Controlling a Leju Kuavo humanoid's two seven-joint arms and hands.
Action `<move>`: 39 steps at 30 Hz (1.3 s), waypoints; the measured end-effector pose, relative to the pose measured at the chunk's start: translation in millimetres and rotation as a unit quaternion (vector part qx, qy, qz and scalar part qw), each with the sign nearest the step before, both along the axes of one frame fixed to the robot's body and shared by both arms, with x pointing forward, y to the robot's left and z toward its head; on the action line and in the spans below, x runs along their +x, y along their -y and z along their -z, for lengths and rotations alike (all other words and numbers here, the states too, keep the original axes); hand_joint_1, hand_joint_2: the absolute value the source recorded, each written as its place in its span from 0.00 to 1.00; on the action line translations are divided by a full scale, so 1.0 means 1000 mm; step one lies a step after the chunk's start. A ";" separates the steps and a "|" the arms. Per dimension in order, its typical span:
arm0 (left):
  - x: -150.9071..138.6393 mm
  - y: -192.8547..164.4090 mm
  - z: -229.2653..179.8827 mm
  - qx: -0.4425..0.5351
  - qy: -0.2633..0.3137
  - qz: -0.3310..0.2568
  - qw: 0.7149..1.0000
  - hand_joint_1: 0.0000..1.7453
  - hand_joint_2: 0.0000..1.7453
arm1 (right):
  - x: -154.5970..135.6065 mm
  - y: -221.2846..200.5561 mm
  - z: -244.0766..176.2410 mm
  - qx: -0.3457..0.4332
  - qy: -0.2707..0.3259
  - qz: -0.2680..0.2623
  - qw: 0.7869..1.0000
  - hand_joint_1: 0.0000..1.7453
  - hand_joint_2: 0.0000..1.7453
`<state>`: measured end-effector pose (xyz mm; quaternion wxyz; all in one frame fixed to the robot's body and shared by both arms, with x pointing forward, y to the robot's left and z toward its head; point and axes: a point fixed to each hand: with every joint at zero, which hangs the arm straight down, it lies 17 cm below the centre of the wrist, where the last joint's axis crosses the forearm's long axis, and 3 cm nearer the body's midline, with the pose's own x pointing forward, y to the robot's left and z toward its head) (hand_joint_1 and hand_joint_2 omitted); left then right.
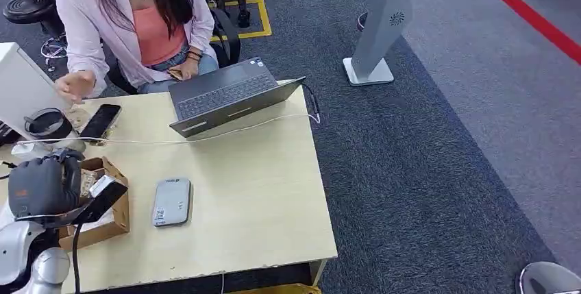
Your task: Pass the card to the sensor for recognition and then transmit it.
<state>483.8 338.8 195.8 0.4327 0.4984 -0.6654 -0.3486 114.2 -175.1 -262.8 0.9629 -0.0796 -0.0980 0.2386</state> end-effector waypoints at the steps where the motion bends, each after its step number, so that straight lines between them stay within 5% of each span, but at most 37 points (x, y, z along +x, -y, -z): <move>1: 0.000 0.001 -0.001 0.000 0.001 0.002 1.000 1.00 1.00 | 0.000 0.000 0.000 0.000 0.000 0.000 1.000 0.00 1.00; 24: 0.072 -0.016 -0.124 0.046 0.120 -0.054 0.990 1.00 1.00 | 0.006 0.000 -0.001 -0.013 0.011 -0.058 0.998 0.00 1.00; 39: 0.089 -0.022 -0.116 0.049 0.102 -0.065 0.991 1.00 1.00 | 0.005 0.000 -0.001 -0.011 0.011 -0.063 0.998 0.00 1.00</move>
